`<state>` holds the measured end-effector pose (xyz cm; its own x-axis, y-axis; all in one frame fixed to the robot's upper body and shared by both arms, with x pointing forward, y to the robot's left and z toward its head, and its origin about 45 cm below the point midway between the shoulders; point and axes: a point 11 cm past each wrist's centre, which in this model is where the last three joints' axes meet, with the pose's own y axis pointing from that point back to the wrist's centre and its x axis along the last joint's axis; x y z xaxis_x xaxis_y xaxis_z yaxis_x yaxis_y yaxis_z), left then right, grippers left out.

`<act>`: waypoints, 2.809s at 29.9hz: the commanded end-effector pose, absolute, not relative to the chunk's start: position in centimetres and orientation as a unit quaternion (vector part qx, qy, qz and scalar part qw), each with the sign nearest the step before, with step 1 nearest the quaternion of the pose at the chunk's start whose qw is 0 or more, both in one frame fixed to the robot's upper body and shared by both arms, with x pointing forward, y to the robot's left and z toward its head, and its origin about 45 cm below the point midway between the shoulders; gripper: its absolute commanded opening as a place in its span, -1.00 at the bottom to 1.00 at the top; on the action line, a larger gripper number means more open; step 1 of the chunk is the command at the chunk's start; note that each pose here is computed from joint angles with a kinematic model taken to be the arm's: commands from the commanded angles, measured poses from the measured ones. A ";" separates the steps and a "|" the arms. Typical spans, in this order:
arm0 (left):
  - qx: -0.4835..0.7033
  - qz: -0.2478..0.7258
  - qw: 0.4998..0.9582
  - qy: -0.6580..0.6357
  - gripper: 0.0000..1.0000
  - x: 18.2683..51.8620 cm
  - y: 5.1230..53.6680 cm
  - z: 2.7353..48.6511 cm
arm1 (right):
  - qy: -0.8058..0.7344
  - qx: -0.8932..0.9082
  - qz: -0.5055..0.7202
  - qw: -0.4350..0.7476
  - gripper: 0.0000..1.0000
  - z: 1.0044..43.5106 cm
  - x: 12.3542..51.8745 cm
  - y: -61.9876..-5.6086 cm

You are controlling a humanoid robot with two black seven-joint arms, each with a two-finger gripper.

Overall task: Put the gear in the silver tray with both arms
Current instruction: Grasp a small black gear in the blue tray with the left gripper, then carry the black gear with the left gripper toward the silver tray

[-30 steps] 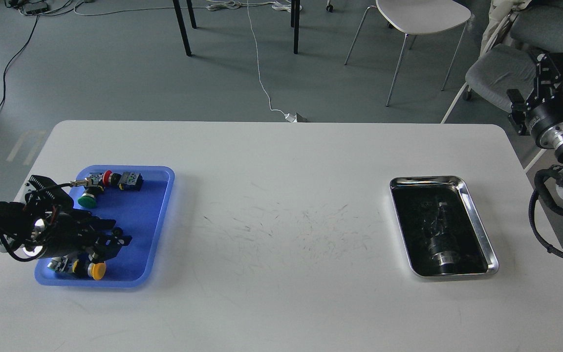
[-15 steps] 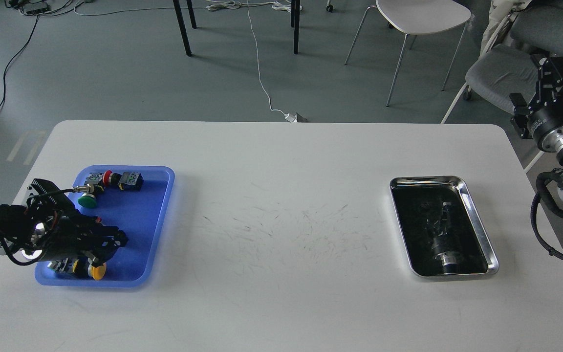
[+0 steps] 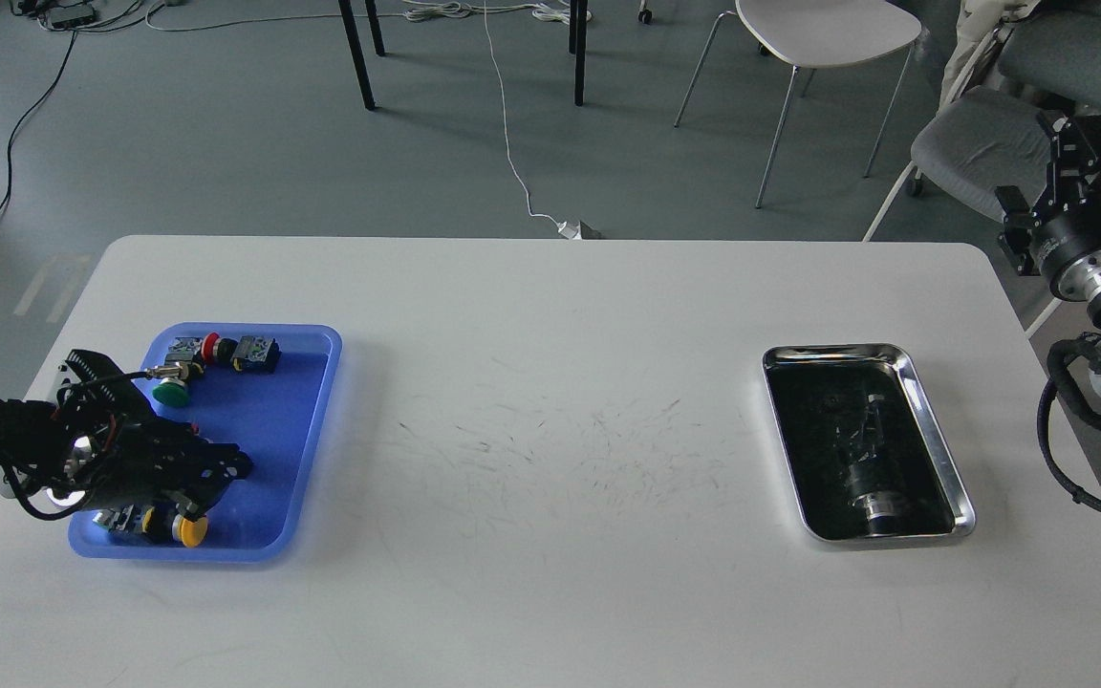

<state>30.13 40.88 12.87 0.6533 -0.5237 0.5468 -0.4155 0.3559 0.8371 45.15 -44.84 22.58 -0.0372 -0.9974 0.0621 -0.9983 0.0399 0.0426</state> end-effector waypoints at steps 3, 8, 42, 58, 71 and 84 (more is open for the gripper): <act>0.562 -0.037 0.712 -0.420 -0.75 30.3 40.6 13.3 | -0.723 0.690 0.007 0.039 0.89 22.5 45.1 -45.1; 0.551 -0.031 0.700 -0.452 -0.78 31.2 40.2 16.7 | -0.724 0.689 0.007 0.039 0.89 22.5 45.1 -45.2; 0.347 -0.150 0.708 -0.596 -0.84 36.1 13.2 21.1 | -0.766 0.642 -0.019 -0.011 0.89 22.8 44.1 -48.2; 0.346 -0.168 0.733 -0.560 -0.82 35.9 6.8 15.2 | -0.790 0.611 -0.038 -0.033 0.91 22.1 43.2 -50.1; 0.318 -0.184 0.738 -0.567 -0.82 34.4 1.7 14.7 | -0.794 0.606 -0.045 -0.019 0.91 20.8 42.3 -50.6; 0.370 -0.157 0.734 -0.547 -0.80 36.9 4.7 13.2 | -0.793 0.607 -0.045 -0.016 0.91 20.7 42.1 -50.7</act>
<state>36.61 4.06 13.64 0.3374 -0.6374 0.6928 -0.1611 0.6860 0.7096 42.20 -50.57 20.70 -0.2621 -0.9615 -0.0831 -0.9647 0.2586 0.0506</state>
